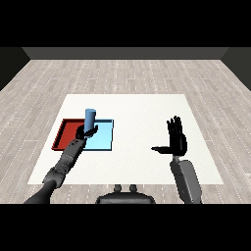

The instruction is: Pick the blue can and put it in the blue box

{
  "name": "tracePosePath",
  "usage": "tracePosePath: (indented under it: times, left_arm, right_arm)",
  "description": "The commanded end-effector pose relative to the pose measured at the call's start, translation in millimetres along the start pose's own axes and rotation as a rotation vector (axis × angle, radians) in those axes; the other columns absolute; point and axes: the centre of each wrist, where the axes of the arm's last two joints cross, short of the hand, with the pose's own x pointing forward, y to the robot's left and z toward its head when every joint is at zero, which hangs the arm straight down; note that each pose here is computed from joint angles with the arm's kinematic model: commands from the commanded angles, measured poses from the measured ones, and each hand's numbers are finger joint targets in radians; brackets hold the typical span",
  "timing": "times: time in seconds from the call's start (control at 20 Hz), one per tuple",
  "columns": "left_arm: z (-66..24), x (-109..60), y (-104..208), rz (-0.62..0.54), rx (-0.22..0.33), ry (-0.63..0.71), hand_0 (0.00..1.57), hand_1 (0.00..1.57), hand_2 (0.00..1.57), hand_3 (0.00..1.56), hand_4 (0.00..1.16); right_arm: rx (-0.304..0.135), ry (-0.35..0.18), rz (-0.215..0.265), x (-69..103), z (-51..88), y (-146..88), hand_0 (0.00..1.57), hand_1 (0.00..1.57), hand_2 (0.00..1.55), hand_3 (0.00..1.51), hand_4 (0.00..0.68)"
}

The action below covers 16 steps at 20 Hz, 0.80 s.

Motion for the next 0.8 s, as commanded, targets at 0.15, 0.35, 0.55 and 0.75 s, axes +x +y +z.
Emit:
tracePosePath:
  times: [0.15,0.35,0.55,0.75]
  left_arm:
    - [1.9,-7.0,-18,-0.148,-0.033,0.173,1.57,1.57,1.47,1.19,0.94]
    - [17.8,-24.6,-42,-0.191,-0.090,0.224,1.48,1.48,1.41,0.88,0.87]
    - [37.0,-57.9,-48,-0.141,-0.138,0.315,1.57,1.57,1.43,0.00,0.78]
    - [37.2,-50.9,-57,-0.252,-0.170,0.306,0.86,0.86,0.88,0.48,0.65]
  right_arm:
    - [-0.044,0.035,0.006,-30.9,7.2,-6,0.00,0.00,0.00,0.00,0.000]
    - [-0.044,0.033,-0.021,-31.5,9.3,-25,0.00,0.00,0.00,0.00,0.000]
    - [-0.036,0.019,-0.024,-10.6,5.5,-31,0.00,0.00,0.00,0.00,0.000]
    - [-0.038,0.010,-0.017,-17.4,3.7,-8,0.00,0.00,0.00,0.00,0.000]
